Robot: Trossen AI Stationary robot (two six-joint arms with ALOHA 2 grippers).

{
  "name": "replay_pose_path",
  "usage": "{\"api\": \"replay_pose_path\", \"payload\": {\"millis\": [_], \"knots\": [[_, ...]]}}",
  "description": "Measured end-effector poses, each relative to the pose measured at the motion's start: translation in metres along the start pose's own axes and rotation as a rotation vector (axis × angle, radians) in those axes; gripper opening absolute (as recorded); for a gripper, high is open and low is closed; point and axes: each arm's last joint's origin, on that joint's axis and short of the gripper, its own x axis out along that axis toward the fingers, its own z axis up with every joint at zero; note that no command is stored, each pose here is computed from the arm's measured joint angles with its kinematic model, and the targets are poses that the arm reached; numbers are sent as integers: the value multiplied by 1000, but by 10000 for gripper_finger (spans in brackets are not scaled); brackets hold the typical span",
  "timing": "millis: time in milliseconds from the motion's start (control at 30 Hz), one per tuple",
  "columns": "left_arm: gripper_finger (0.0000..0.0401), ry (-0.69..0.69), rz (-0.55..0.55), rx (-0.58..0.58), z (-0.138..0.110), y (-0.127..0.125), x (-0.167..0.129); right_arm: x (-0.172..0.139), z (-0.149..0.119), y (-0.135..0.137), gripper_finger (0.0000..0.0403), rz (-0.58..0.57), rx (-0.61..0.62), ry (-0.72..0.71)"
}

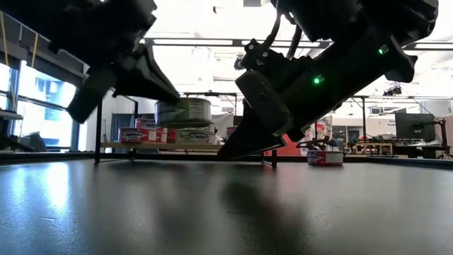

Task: Stack canned seafood by type on shelf
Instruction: Stack the green tuna can on top of the green tuna can on the shelf

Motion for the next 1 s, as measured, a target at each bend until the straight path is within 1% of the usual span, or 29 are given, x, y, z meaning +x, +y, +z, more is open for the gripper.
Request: {"api": "replay_pose_path", "payload": {"millis": [167,267,400,500,533,600,700,767,867,933,1000], "knots": [[1,59,112,47,-2,11,10,0,0,0,70,0,-4,0],[1,99,143,57,-6,18,19,0,0,0,70,0,-6,0],[1,125,131,44,-10,25,30,0,0,0,70,0,-19,0],[1,112,102,28,-10,25,29,0,0,0,70,1,-19,1],[0,100,86,7,-9,25,28,0,0,0,70,2,-19,1],[1,62,8,-61,-7,28,25,0,0,0,70,4,-19,2],[12,-2,-186,-141,-6,30,19,0,0,0,70,4,-23,2],[29,-33,-301,-153,-6,30,16,0,0,0,70,4,-23,2],[62,-82,-455,-129,-5,27,14,0,0,0,70,4,-26,2],[88,-84,-516,-130,-6,23,16,0,0,0,70,3,-26,2],[116,-54,-529,-144,-9,21,20,0,0,0,70,3,-25,2]]}}
